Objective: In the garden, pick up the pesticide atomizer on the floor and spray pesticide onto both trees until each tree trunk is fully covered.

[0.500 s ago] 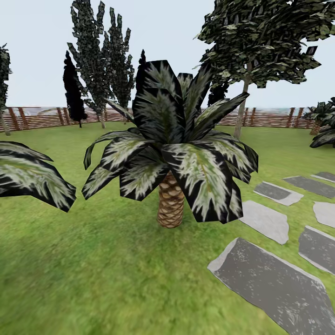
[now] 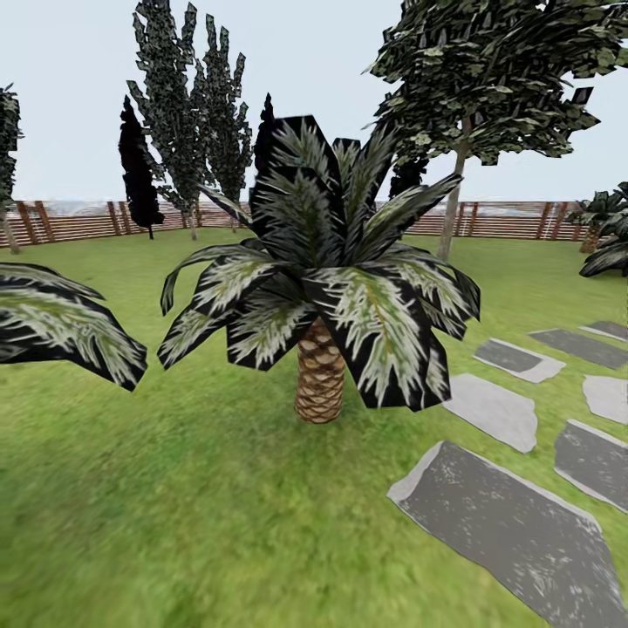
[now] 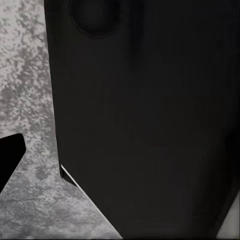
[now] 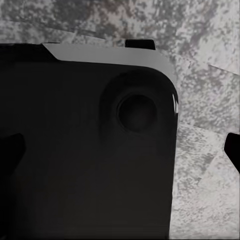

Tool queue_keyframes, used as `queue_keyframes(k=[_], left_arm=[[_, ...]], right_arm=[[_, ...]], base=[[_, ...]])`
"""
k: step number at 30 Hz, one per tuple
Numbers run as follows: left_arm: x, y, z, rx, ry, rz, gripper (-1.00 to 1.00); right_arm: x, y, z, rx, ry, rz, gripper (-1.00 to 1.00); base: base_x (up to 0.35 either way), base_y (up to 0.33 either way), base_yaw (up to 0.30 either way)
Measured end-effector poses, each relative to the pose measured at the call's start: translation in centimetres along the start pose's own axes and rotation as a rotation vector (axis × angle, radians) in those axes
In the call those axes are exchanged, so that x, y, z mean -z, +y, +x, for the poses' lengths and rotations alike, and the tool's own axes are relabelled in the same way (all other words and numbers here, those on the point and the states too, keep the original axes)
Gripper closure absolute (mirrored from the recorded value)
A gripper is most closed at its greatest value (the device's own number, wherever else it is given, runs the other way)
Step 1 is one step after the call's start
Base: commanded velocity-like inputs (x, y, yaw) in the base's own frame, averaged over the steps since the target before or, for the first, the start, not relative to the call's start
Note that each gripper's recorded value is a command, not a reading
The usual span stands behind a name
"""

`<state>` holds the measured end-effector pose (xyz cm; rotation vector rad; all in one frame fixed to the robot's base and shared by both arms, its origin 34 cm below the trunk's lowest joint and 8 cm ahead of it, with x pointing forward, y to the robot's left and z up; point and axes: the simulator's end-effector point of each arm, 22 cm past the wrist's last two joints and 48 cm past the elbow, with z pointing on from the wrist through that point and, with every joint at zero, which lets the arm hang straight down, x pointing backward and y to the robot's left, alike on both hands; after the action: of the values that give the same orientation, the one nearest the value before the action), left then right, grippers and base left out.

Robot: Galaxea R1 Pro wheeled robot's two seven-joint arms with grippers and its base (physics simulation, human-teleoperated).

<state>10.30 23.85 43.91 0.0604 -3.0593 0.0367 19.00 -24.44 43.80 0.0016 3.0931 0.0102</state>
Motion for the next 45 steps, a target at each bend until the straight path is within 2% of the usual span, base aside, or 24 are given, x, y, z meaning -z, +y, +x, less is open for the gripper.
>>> queue_keyframes(k=[6, 13, 14, 15, 16, 17, 18, 19, 20, 21, 23, 25, 26, 31, 33, 35, 38, 45], left_arm=[[0.0, 0.9, -1.2, -0.001, -0.007, -0.012, -1.0], [0.3, 4.0, -4.5, 0.001, -0.047, -0.059, -1.0], [0.8, 5.1, -8.4, 0.003, -0.098, -0.076, -1.0], [2.2, 5.1, -16.7, 0.004, -0.206, -0.077, -1.0], [3.2, 5.1, -20.6, 0.005, -0.258, -0.077, -1.0], [3.3, 5.3, -21.0, 0.005, -0.267, -0.081, -1.0], [3.6, 5.3, -21.9, 0.005, -0.282, -0.081, -1.0], [4.2, 5.3, -23.8, 0.005, -0.315, -0.081, -1.0], [5.3, 5.3, -26.6, 0.004, -0.374, -0.081, -1.0], [5.7, 5.2, -27.6, 0.003, -0.396, -0.081, -1.0], [7.5, 5.2, -31.3, 0.002, -0.487, -0.085, -1.0], [8.5, 5.3, -33.0, 0.003, -0.528, -0.091, -1.0], [9.2, 5.4, -34.3, 0.004, -0.558, -0.097, -1.0], [9.7, 5.9, -34.8, 0.022, -0.591, -0.104, -1.0], [10.0, 6.1, -35.2, 0.032, -0.622, -0.105, -1.0], [10.8, 6.3, -36.1, 0.041, -0.69, -0.107, -1.0], [11.5, 6.5, -36.9, 0.047, -0.732, -0.11, -1.0], [11.9, 6.6, -37.3, 0.049, -0.759, -0.112, -1.0]], right_arm=[[0.0, -0.3, 0.2, -0.002, 0.018, 0.004, -1.0], [0.1, -3.2, -1.7, -0.001, -0.02, 0.041, -1.0], [0.6, -6.0, -5.4, 0.002, -0.099, 0.077, -1.0], [2.0, -7.5, -12.2, 0.011, -0.242, 0.097, -1.0], [2.3, -8.1, -12.7, 0.012, -0.256, 0.105, -1.0], [3.2, -9.2, -15.4, 0.016, -0.318, 0.121, -1.0], [3.6, -9.5, -16.4, 0.018, -0.345, 0.124, -1.0], [4.4, -9.7, -18.4, 0.022, -0.397, 0.129, -1.0], [5.9, -9.9, -21.5, 0.028, -0.487, 0.133, -1.0], [6.5, -9.9, -22.5, 0.03, -0.517, 0.133, -1.0], [8.8, -9.8, -26.2, 0.037, -0.639, 0.133, -1.0], [10.1, -9.6, -28.0, 0.041, -0.703, 0.133, -1.0], [11.3, -9.5, -29.5, 0.044, -0.759, 0.132, -1.0], [11.8, -9.4, -30.1, 0.048, -0.788, 0.131, -1.0], [11.7, -9.3, -29.9, 0.048, -0.786, 0.13, -1.0], [11.6, -9.3, -29.8, 0.048, -0.783, 0.129, -1.0], [11.4, -9.2, -29.5, 0.048, -0.774, 0.128, -1.0], [9.6, -9.3, -27.2, 0.043, -0.716, 0.127, -1.0]], base=[[-0.338, -0.067, 0.0], [-0.336, -0.123, 0.0], [-0.315, -0.172, 0.0], [-0.309, -0.179, 0.0], [-0.297, -0.193, 0.0], [-0.294, -0.196, 0.0], [-0.289, -0.201, 0.0], [-0.284, -0.207, 0.0], [-0.282, -0.208, 0.0], [-0.271, -0.21, 0.0], [-0.242, -0.214, 0.0], [-0.22, -0.22, 0.0], [-0.209, -0.224, 0.0], [-0.173, -0.193, 0.0], [-0.063, -0.071, 0.0], [-0.025, -0.028, -0.014], [-0.01, -0.011, -0.139], [-0.027, -0.015, -0.264]])
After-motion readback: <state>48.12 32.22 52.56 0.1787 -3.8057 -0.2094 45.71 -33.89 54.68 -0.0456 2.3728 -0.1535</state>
